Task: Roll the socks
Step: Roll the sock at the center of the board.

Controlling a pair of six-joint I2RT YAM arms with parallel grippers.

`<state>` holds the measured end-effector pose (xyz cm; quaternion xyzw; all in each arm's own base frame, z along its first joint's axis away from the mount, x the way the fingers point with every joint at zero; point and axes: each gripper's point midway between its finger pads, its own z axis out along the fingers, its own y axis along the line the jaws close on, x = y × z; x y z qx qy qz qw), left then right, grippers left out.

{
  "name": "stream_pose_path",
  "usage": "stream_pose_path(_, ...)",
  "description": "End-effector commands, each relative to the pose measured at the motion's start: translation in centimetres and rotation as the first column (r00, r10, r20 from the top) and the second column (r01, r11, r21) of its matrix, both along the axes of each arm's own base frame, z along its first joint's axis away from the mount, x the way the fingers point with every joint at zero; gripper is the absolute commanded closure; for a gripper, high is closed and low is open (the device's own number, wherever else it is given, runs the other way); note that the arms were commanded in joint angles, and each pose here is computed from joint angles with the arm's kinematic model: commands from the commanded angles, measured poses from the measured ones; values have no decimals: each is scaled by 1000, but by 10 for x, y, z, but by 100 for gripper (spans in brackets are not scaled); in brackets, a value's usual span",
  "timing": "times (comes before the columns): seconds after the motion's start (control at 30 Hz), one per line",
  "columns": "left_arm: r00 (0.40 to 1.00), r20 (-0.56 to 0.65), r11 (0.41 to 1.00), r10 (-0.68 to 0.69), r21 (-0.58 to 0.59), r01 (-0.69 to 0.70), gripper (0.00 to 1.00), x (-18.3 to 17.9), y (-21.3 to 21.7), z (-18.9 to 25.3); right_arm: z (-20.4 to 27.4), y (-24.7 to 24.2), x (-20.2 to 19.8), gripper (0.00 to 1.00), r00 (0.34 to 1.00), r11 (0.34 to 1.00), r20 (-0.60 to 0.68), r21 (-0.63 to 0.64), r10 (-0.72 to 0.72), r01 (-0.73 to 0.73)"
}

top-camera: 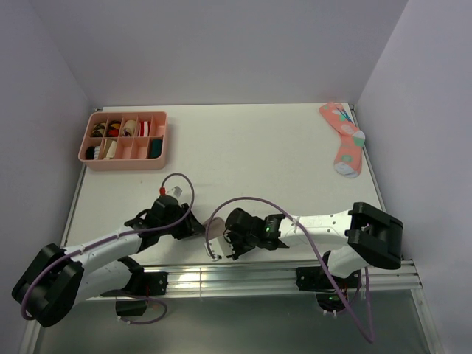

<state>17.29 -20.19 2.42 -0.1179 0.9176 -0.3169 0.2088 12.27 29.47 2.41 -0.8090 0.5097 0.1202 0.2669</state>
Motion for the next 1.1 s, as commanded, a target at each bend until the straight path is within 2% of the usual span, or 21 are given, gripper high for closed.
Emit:
stream_pose_path(0.0, 1000, 23, 997, -1, 83, -1, 58, 5, 11, -1, -14, -16, -6, 79, 999, 996, -33, -90, -20, 17)
stream_pose_path(0.33, 996, 57, 997, -74, -8, 74, 57, 15, -15, 2, -14, -14, -6, 79, 999, 995, -38, -95, -17, 13)
stream_pose_path(0.5, 995, 49, 996, -88, 17, 87, 58, 20, -18, -3, -15, -15, -6, 79, 999, 995, -41, -99, -18, 14)
stream_pose_path(0.6, 995, 42, 996, -89, 30, 87, 67, 22, -18, -5, -15, -14, -6, 79, 999, 995, -41, -97, -18, 14)
stream_pose_path(0.73, 994, 25, 994, -104, 32, 103, 88, 21, -20, -10, -10, -12, -6, 79, 999, 997, -29, -70, -13, 11)
stream_pose_path(0.83, 991, 21, 991, -129, 23, 128, 97, 22, -25, -12, -1, -11, -6, 79, 1000, 999, -20, -48, -4, 3)
stream_pose_path(1.07, 983, 61, 985, -172, 2, 172, 100, 35, -40, -1, 14, -5, -21, 78, 999, 998, -20, -27, 48, -49)
